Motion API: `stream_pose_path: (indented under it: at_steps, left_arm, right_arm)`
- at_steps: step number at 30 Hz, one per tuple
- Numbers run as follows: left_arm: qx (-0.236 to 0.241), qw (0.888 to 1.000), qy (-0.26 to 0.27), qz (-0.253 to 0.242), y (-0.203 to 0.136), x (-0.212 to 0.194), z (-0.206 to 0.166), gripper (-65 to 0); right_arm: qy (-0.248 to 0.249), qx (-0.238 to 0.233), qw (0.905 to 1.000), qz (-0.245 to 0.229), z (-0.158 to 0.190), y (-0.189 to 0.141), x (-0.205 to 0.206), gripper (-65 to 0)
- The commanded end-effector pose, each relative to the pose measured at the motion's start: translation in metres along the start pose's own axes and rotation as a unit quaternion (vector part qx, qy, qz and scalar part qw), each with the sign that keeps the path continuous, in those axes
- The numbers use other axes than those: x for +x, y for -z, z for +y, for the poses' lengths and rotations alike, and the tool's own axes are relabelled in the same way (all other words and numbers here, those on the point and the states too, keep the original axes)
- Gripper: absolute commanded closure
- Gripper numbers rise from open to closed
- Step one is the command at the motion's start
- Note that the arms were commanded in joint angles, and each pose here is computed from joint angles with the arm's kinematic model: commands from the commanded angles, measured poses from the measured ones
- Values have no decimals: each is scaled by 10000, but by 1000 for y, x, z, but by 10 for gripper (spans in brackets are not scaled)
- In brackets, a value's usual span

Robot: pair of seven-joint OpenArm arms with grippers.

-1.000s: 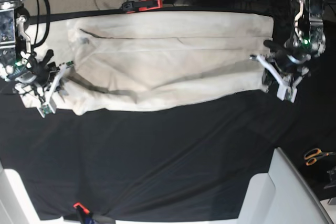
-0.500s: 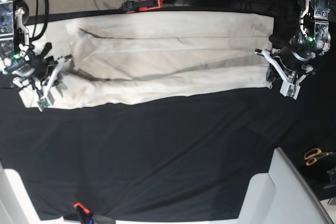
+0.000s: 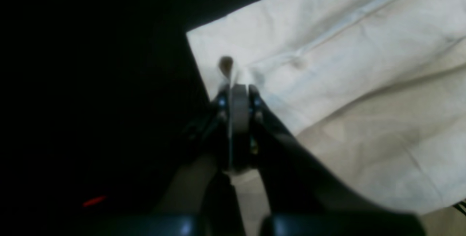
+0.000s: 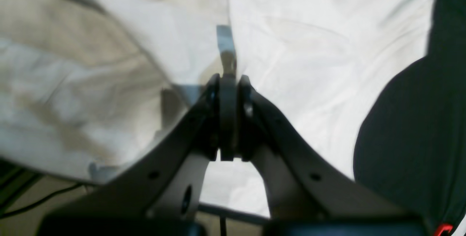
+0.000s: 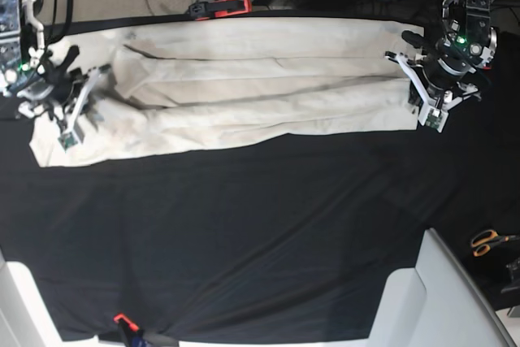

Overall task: Fold the T-shirt properly
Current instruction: 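Drag both held edges toward the collar to tighten the long strip, then hold both grippers on the strip ends, smoothing the fold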

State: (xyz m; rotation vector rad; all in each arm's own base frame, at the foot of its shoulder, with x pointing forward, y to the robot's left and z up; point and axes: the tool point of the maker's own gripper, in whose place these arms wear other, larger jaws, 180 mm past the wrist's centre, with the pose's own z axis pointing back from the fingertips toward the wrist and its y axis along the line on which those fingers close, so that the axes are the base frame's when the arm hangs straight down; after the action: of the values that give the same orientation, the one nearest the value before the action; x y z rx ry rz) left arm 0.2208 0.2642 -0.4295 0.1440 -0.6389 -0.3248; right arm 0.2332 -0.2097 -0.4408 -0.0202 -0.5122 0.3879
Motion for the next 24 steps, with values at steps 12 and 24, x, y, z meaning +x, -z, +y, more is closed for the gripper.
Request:
stream_pose_path:
  at_steps: [12,24]
  left_arm:
    - [141,9998,26,-147,-2,9,11,0]
    - [176,9997,42,-145,-2,9,14,0]
  right_arm:
    - [158,-166,9997,-98,1,-10,1,0]
    - [119,-87,9999,46,14,-19,-15,0]
